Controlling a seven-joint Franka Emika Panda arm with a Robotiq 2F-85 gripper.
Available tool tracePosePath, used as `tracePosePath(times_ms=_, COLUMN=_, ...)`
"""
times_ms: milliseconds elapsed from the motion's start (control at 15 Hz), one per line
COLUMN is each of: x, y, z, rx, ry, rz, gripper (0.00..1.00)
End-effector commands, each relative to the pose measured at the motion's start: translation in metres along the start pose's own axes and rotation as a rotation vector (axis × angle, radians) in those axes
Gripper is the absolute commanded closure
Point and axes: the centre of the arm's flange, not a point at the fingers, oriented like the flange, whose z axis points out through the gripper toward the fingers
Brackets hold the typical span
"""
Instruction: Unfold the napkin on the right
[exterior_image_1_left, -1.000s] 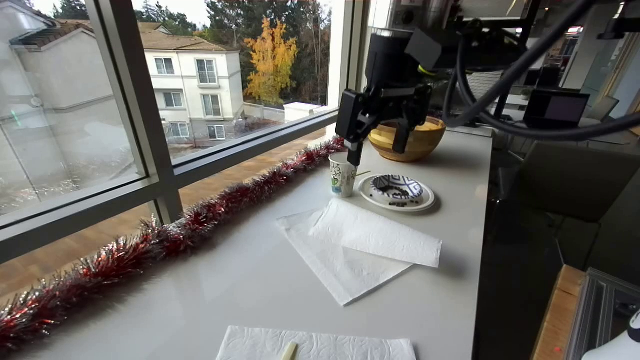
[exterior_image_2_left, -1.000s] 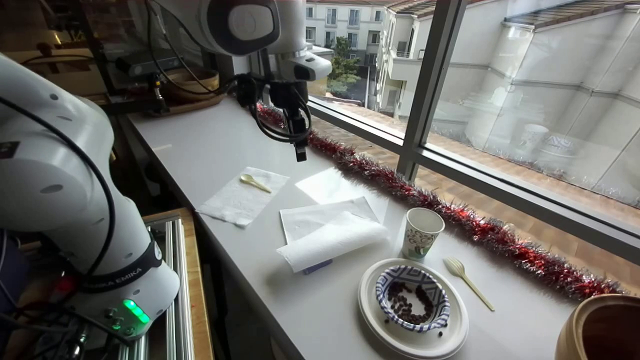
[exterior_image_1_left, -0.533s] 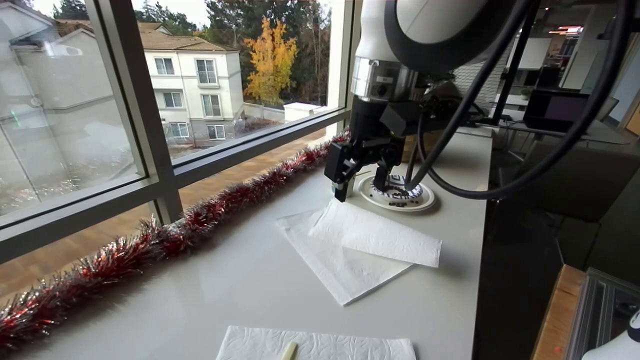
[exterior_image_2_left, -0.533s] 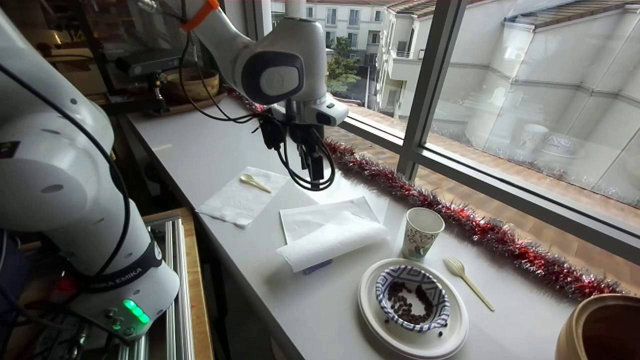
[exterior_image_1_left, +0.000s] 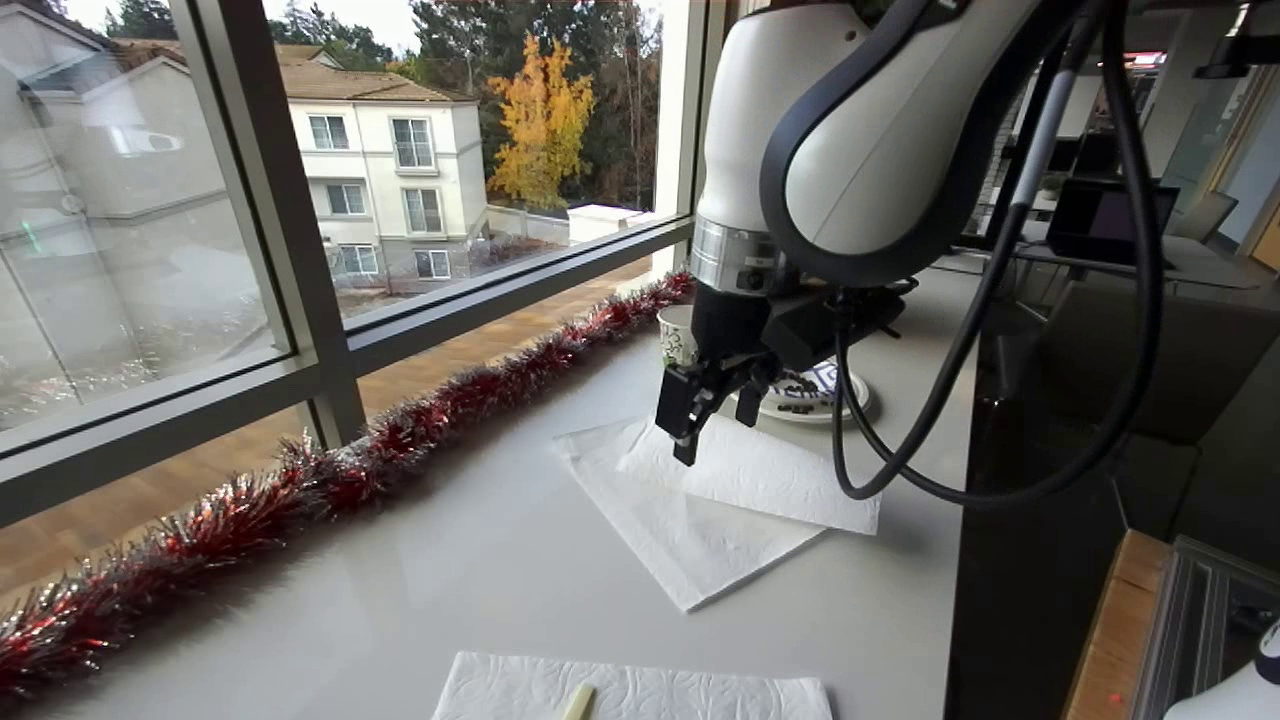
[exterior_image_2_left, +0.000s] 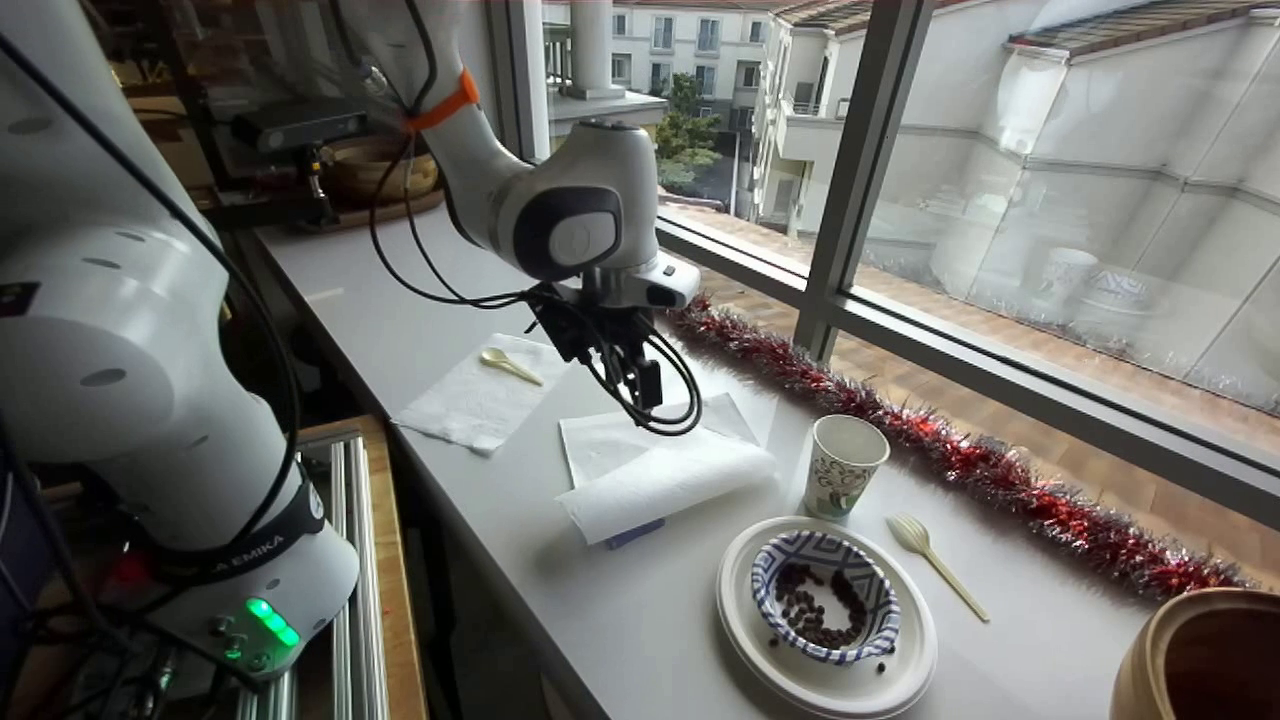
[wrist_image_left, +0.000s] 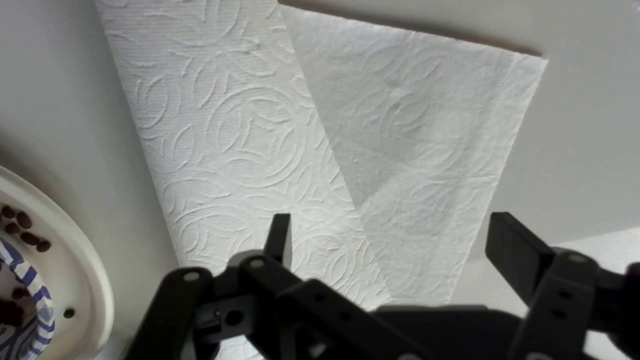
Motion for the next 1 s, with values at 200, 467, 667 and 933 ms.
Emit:
tracePosePath(times_ms=200, x=-0.005, y=0.021, z=0.047, rx=-0.081, ry=-0.013, rz=-0.166, gripper=0.00)
tracePosePath(times_ms=467, x=-0.011, y=0.026, z=0.062, rx=-0.103, ry=-0.028, rz=-0.233, gripper=0.00)
tracePosePath(times_ms=667, x=-0.014, y=0.028, z=0.070, rx=-0.122, ry=-0.036, rz=-0.268, gripper=0.05)
tracePosePath(times_ms=933, x=-0.014, y=0.032, z=0.075, rx=-0.141, ry=-0.047, rz=-0.299, gripper=0.21)
